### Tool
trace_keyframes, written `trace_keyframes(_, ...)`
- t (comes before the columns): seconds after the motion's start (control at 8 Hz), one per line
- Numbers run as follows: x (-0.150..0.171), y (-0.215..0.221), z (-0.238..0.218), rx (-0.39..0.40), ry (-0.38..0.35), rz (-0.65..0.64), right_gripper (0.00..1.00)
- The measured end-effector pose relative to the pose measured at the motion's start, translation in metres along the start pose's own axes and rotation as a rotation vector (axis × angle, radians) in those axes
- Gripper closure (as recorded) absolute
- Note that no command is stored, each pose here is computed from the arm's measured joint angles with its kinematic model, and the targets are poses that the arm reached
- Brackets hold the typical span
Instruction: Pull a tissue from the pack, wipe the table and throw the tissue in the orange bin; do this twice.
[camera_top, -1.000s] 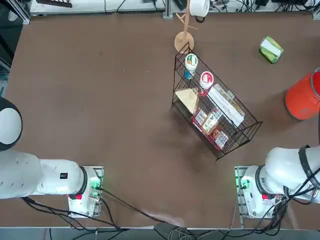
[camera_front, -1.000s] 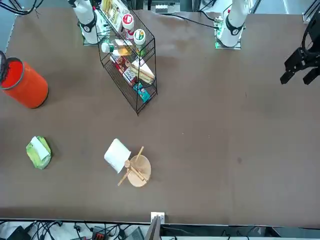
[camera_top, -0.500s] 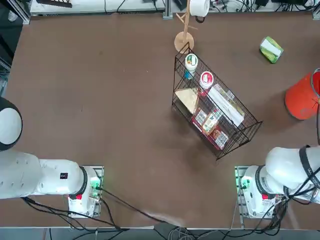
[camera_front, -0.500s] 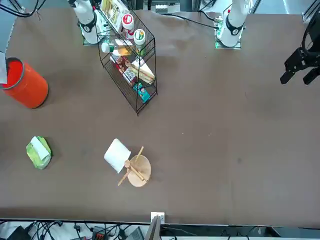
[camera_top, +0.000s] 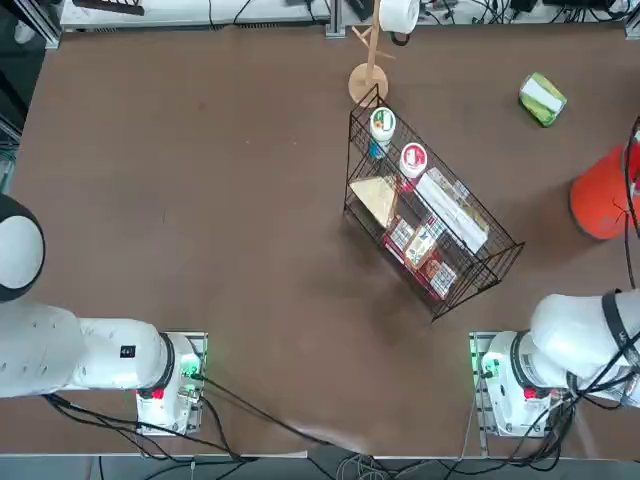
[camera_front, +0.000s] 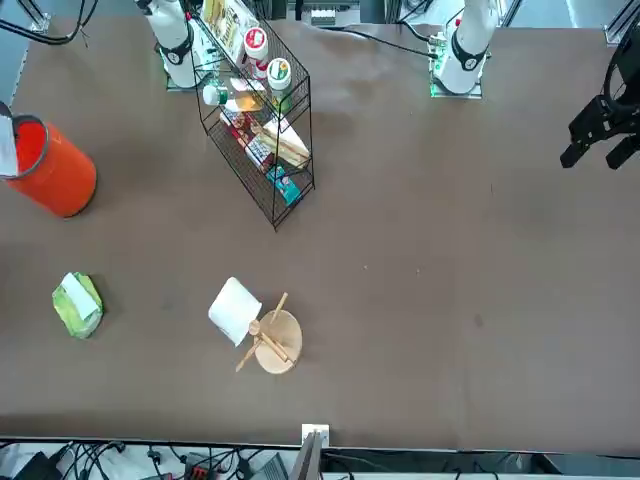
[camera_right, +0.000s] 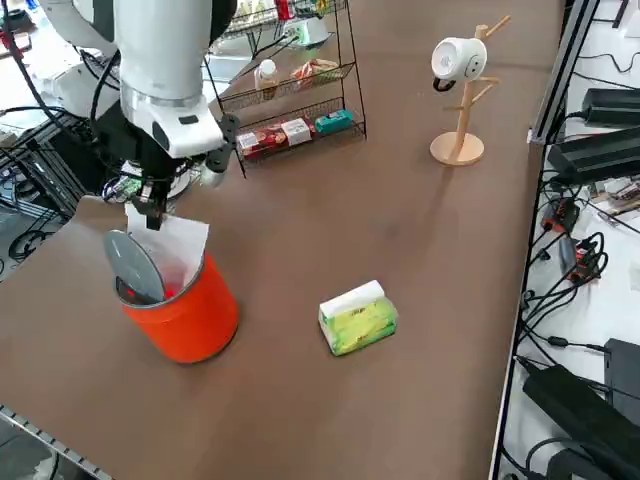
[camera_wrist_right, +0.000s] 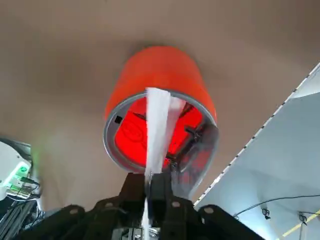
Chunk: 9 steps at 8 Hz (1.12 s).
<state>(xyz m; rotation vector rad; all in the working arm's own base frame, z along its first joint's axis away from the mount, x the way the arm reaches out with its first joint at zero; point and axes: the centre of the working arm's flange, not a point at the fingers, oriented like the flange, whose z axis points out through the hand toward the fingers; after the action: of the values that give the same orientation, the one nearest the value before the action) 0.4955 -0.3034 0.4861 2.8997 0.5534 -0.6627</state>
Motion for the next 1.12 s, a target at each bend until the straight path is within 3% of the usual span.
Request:
trace_keyframes(0.62,0.002,0.001,0.003,0.005,-0.004,-0.002,0.00)
trace_keyframes(0.88,0.003,-0.002,-0.005,0.010,0.026,0.000,0.00)
trace_keyframes(1.12,0.004,-0.015,-0.035,0.089,0.159,0.003,0.00)
